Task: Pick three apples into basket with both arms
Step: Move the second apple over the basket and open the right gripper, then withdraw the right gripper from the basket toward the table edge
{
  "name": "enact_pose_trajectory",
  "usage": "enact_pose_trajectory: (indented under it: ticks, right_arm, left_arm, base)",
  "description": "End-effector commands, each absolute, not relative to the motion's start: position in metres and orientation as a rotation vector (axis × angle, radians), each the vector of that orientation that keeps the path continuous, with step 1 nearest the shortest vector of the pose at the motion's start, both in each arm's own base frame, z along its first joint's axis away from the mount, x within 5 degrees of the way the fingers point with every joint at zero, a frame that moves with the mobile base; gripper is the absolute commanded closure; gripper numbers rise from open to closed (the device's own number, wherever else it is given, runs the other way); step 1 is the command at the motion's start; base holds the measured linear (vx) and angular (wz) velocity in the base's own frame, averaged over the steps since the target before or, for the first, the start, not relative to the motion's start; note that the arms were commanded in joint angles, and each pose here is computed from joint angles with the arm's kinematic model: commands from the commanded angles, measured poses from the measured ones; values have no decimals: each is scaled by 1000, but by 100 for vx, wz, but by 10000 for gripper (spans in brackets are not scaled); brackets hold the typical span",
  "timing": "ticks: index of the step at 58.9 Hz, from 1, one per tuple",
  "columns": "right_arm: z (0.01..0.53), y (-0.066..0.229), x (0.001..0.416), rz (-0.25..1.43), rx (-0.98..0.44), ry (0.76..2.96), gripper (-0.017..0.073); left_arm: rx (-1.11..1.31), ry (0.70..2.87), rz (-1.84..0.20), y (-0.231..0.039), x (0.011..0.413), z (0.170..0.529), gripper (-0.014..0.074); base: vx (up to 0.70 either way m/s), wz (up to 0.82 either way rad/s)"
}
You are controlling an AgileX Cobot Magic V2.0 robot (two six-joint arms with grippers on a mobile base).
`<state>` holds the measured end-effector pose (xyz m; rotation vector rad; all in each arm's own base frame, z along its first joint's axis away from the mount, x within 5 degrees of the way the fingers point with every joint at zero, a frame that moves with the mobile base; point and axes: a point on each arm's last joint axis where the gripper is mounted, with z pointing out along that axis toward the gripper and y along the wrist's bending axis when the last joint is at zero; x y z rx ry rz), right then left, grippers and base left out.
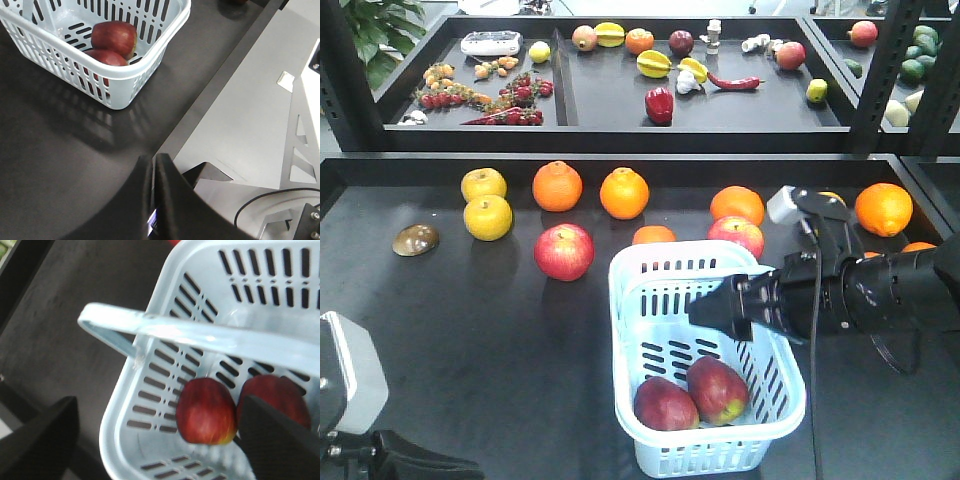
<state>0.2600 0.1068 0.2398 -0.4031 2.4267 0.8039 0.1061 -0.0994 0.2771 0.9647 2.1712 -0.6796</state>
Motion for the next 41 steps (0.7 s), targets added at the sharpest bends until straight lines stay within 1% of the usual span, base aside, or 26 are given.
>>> enact_pose_trajectory:
  ticks: [1,6,7,9,13,14,20,25,27,29,34,37,41]
  right_arm:
    - [254,108,256,834,-450,2415,109]
    - [250,107,249,834,-518,2496,281]
    - [248,106,247,819,-538,2515,328]
    - [246,104,244,798,-581,2553,393]
    - [243,99,238,740,-624,2628,557]
    - [243,98,237,722,-629,2639,575]
    - [246,86,232,555,-619,2696,570]
    - [253,70,226,324,-593,2723,568]
    - [257,62,224,214,-549,2733,568]
    - [261,51,223,113,-477,2739,568]
    - [269,25,219,-89,-340,2744,567]
    - [270,9,218,-162,-257,2761,567]
    - [269,-11,216,-200,-161,2794,566]
  left_arm:
    - [896,2116,-711,-102,109,290,599]
    - [896,2116,-711,-102,109,290,599]
    - [896,2116,-711,-102,109,290,599]
    - [896,2116,-711,-102,109,290,599]
    - [896,2116,-711,-102,109,290,599]
    - [896,2116,-711,-102,109,290,599]
    - [896,2116,-711,-102,109,290,599]
    - [896,2116,-711,-102,109,290,599]
    - [896,2116,-711,-102,109,290,599]
    - [896,2116,-711,-102,109,290,599]
    - [896,2116,-711,-102,109,290,599]
    - [896,2116,-711,-102,109,290,599]
    - [896,2116,-711,-102,109,290,599]
  base:
    - [0,0]
    - [0,0]
    - [0,0]
    - [0,0]
    - [0,0]
    - [0,0]
    - [0,0]
    - [0,0]
    - [0,0]
    - [0,0]
    - [0,0]
    - [0,0]
    - [0,0]
